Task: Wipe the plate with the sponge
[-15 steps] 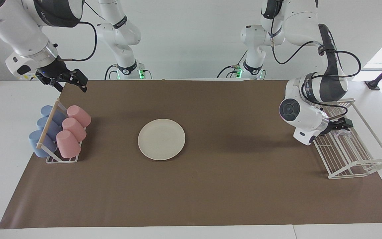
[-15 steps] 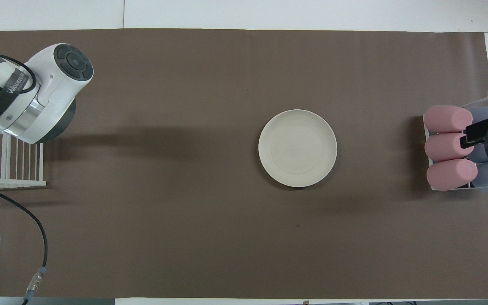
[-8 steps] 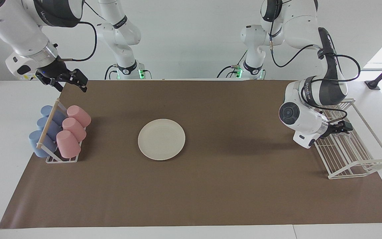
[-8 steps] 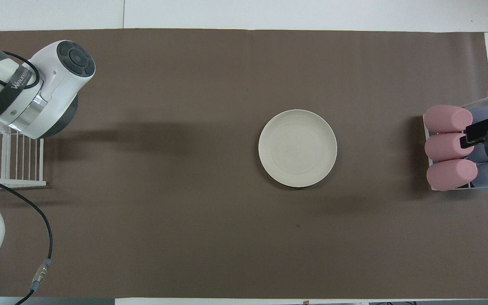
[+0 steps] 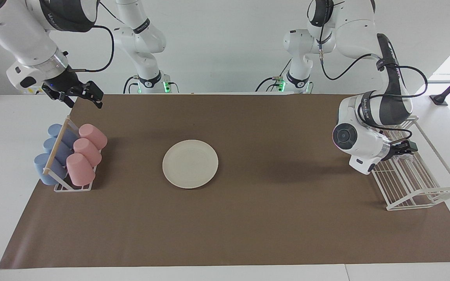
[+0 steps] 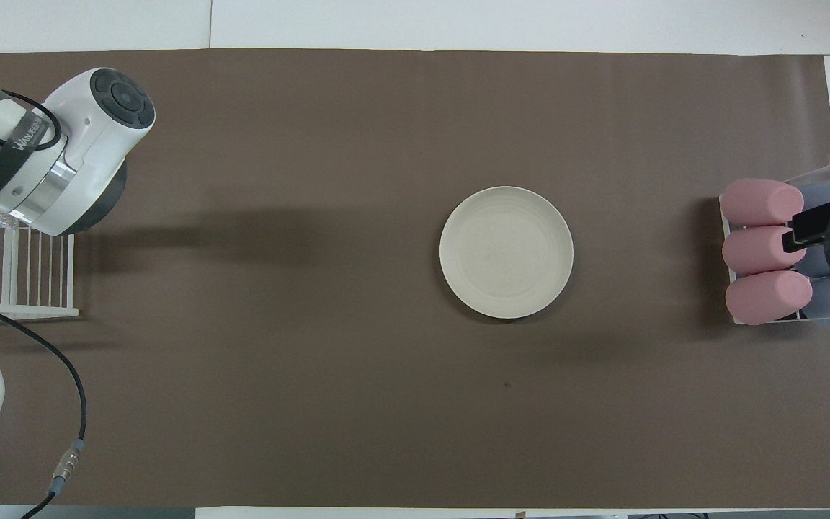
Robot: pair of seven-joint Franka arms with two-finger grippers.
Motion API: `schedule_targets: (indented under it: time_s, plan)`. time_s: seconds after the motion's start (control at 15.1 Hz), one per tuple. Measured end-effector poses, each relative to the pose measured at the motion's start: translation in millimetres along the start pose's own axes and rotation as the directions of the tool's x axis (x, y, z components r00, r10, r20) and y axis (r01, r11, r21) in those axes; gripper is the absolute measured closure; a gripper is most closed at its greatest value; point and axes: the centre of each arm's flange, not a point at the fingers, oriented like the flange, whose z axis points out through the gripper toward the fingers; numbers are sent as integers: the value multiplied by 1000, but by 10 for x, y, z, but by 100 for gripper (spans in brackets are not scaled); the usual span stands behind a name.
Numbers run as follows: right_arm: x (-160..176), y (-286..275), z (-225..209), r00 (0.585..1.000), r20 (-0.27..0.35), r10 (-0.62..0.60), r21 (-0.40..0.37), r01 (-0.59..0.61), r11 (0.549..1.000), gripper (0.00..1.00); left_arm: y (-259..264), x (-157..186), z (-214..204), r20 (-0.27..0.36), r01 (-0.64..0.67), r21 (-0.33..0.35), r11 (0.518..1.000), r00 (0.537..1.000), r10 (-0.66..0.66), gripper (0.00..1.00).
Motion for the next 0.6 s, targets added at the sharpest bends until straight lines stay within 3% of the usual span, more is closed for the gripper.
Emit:
schedule_targets:
  time_s: [0.07, 0.13, 0.6]
  plan:
    - [0, 0, 0, 1000, 0, 0, 0, 0, 1000, 0, 0, 0, -3, -1, 0, 0, 1000, 1000, 0, 22]
    - [0, 0, 0, 1000, 0, 0, 0, 0, 1000, 0, 0, 1, -7, -1, 0, 0, 1000, 1000, 0, 23]
    - [0, 0, 0, 1000, 0, 0, 0, 0, 1000, 0, 14, 5, -41, -7, -2, -1, 1000, 1000, 2, 22]
